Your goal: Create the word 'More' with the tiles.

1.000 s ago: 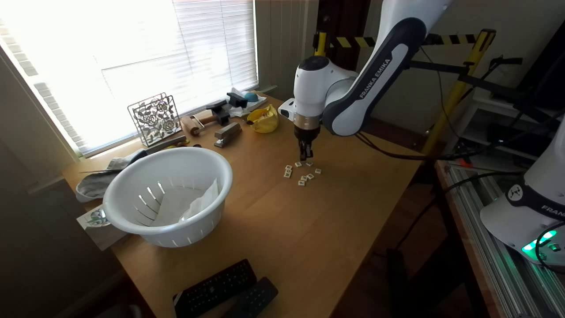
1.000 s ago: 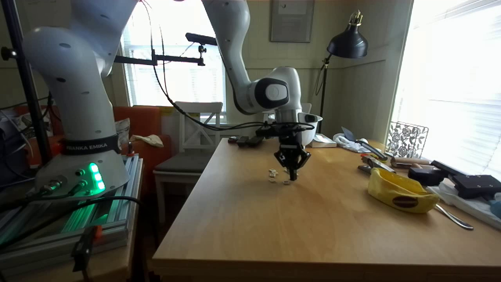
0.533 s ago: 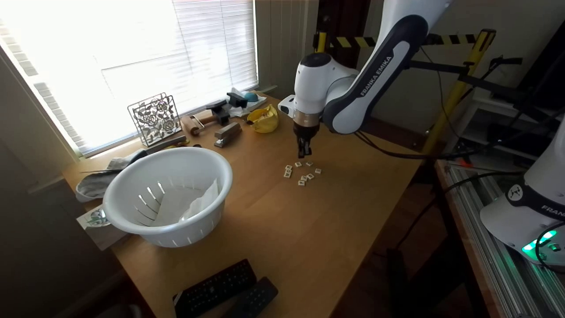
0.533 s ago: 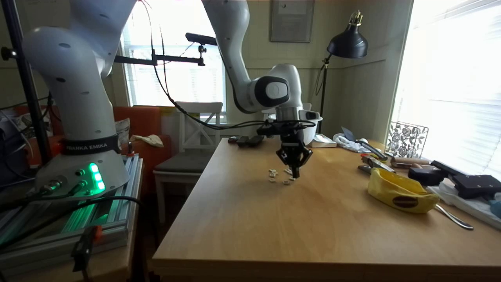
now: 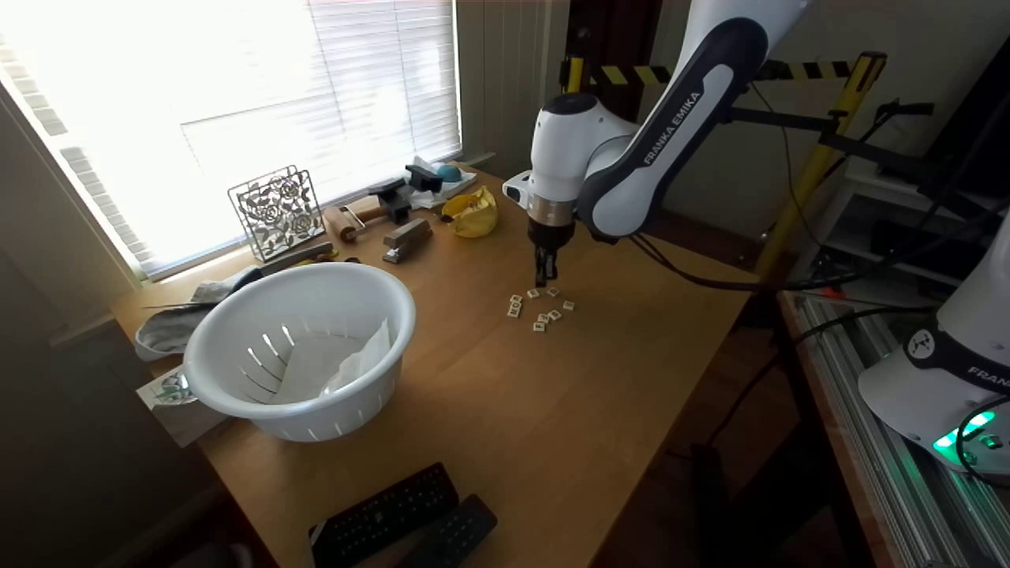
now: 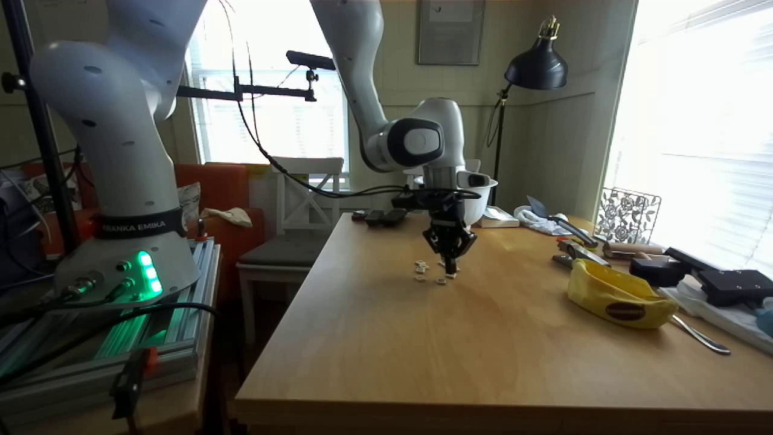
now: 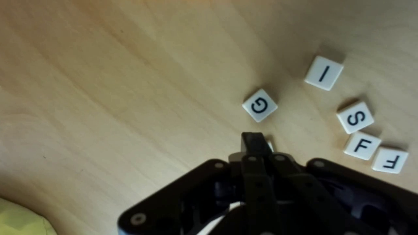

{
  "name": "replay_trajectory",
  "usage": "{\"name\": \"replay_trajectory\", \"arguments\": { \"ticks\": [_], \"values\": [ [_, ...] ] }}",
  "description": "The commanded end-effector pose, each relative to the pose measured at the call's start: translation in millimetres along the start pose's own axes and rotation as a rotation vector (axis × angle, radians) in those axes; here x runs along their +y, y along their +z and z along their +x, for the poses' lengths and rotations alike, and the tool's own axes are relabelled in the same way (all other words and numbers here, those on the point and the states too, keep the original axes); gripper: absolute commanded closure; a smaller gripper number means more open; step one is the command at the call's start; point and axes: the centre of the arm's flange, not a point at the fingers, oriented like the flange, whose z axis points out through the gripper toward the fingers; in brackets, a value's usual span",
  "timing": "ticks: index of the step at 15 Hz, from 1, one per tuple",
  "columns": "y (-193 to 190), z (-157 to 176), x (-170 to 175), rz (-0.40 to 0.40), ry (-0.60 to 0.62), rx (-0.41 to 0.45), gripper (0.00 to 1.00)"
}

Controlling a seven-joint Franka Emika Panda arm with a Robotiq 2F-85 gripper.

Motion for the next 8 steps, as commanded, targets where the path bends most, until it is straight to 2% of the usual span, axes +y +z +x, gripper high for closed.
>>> {"name": "replay_trajectory", "arguments": {
  "ticks": [1,8],
  "values": [
    [-7.2,-6.3,-1.3,0.045,0.053,0.029,1.00],
    [1.0,-4.6,2.0,0.070,0.116,0.025,1.00]
  ]
}}
